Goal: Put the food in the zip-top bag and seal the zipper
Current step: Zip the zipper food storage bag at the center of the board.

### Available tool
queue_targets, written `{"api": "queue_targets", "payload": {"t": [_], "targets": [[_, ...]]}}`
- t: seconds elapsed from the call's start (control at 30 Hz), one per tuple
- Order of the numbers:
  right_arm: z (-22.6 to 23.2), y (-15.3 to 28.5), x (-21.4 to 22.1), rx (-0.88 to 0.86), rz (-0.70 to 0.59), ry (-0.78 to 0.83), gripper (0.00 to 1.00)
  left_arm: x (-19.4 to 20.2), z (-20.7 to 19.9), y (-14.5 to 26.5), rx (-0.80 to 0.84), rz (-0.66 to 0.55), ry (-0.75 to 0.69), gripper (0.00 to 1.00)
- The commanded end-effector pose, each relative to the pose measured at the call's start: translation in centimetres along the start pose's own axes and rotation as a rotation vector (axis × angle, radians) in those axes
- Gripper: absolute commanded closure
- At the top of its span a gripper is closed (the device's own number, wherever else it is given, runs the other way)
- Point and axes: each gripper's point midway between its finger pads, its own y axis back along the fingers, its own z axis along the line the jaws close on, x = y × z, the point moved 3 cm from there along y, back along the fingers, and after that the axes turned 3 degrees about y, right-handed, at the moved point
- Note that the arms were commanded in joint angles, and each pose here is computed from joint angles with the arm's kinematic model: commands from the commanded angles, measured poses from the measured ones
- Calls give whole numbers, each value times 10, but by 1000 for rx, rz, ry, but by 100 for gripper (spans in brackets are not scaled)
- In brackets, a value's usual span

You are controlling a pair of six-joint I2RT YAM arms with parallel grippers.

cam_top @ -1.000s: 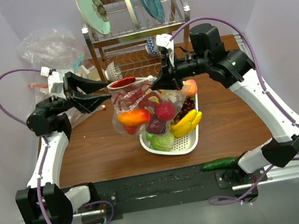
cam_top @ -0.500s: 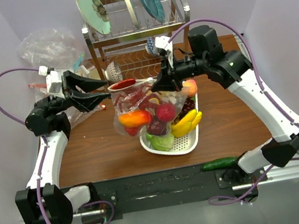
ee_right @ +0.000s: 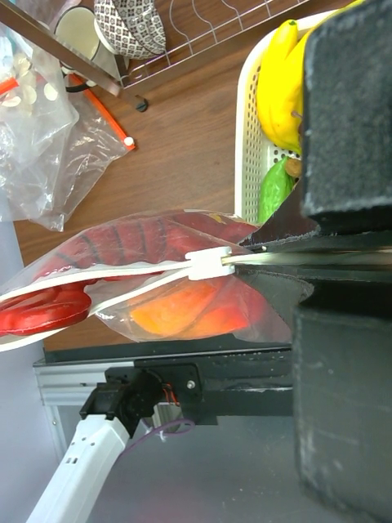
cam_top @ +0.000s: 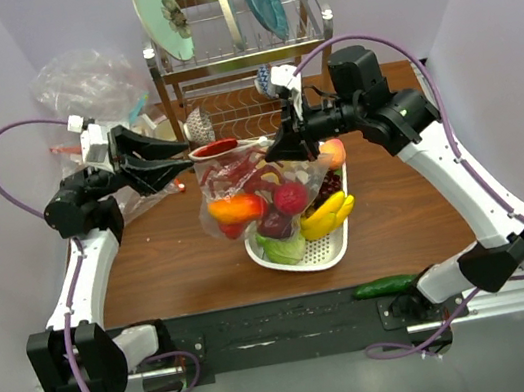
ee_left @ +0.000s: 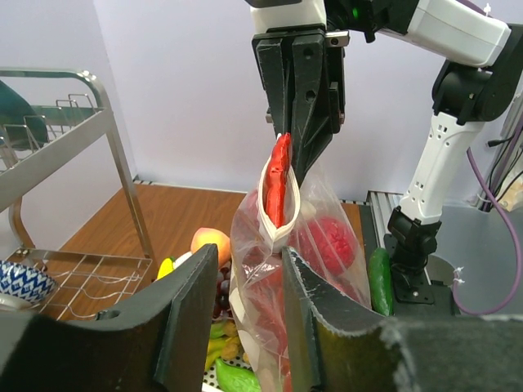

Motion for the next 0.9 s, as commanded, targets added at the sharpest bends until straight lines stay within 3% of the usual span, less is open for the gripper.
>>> {"api": "queue_targets", "payload": {"t": [0.0, 0.23, 0.57, 0.67, 0.73, 0.87], "targets": [[3, 4, -22, -17, -75, 54, 100, -25, -19, -2, 74, -62, -325, 60], [0, 1, -20, -19, -66, 46, 100, -27, -27, -2, 102, -73, -336, 55], [-1, -2, -17, -25, -57, 39, 100, -29, -33, -2, 119, -74, -343, 59], [-1, -2, -18, -26, -61, 41, 100, -28, -32, -1, 122, -68, -342, 69], [-1, -2, -17, -28, -59, 39, 100, -27, -32, -2, 125, -67, -337, 83], [0, -1, -17, -27, -58, 37, 100, -27, -32, -1, 132, -70, -324, 93]]}}
